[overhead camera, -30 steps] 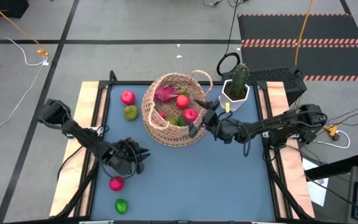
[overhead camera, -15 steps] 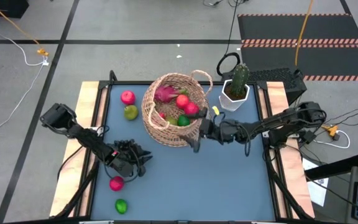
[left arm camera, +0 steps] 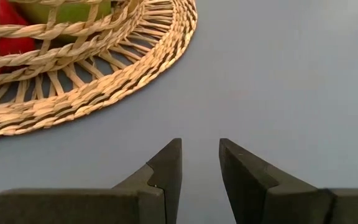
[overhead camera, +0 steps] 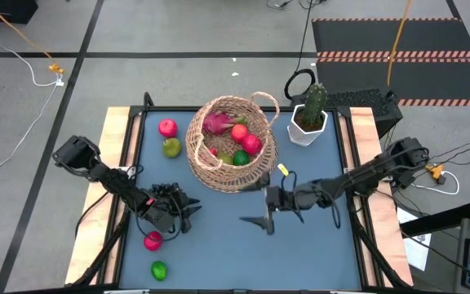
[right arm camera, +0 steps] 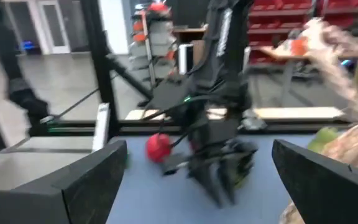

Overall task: Build produce basket
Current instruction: Put the grapes into the brown basket

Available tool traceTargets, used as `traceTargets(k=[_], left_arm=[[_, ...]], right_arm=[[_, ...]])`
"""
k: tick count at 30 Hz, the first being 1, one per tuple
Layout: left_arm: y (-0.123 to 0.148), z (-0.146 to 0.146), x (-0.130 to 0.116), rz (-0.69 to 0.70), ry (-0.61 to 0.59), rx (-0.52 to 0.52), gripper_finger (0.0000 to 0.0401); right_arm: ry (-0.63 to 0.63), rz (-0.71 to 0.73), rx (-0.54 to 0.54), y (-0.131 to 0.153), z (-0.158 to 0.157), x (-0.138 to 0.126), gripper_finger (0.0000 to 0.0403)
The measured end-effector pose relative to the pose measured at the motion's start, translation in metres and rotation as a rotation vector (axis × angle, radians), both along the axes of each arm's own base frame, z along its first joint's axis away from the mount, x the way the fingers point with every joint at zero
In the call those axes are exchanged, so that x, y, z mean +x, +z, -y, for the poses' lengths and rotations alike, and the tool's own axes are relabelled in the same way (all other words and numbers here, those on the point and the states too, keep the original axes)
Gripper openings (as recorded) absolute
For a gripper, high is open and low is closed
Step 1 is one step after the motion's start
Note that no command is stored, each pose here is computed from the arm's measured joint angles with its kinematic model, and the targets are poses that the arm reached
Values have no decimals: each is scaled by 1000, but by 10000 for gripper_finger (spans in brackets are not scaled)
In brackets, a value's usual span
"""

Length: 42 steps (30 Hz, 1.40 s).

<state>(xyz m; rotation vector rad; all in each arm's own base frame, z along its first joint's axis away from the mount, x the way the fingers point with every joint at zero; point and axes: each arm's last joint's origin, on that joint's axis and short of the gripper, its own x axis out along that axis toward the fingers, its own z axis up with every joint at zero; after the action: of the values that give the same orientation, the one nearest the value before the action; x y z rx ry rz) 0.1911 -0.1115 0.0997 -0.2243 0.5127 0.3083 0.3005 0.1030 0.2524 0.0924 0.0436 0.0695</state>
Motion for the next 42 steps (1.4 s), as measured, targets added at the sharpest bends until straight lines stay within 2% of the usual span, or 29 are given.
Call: traceTargets(k=[4,9,15,18,20,26,29,32,38,42], left_arm=[[0,0,0,6,14,-13,108],[0,0,0,5,13,-18,108],[1,0,1,10,11,-27,108],[1,1,1,15,6,-43,108],[2,3,2,23,-18,-100,108],[12,10,3,21,-177,-211,108],[20,13,1,34,-238,-254,108],[27,19,-3,57,-301,-227,108],[37,24,-7,130,-328,-133,108],[38,30,-11,128,-419,-18,108]], right_arm=[[118,5,71,1,-23,-8,393],[267,23,92,4,-51,-22,393],[323,33,25,-9,-72,-24,393],[318,-43,9,-29,-75,-18,393],[285,-86,24,-45,-75,-14,393],[228,-109,90,-86,-76,4,393],[127,-161,86,-105,-73,9,393],[20,-203,105,-117,-70,9,393],[14,-194,163,-118,-71,10,393],[21,-105,165,-109,-69,13,393]])
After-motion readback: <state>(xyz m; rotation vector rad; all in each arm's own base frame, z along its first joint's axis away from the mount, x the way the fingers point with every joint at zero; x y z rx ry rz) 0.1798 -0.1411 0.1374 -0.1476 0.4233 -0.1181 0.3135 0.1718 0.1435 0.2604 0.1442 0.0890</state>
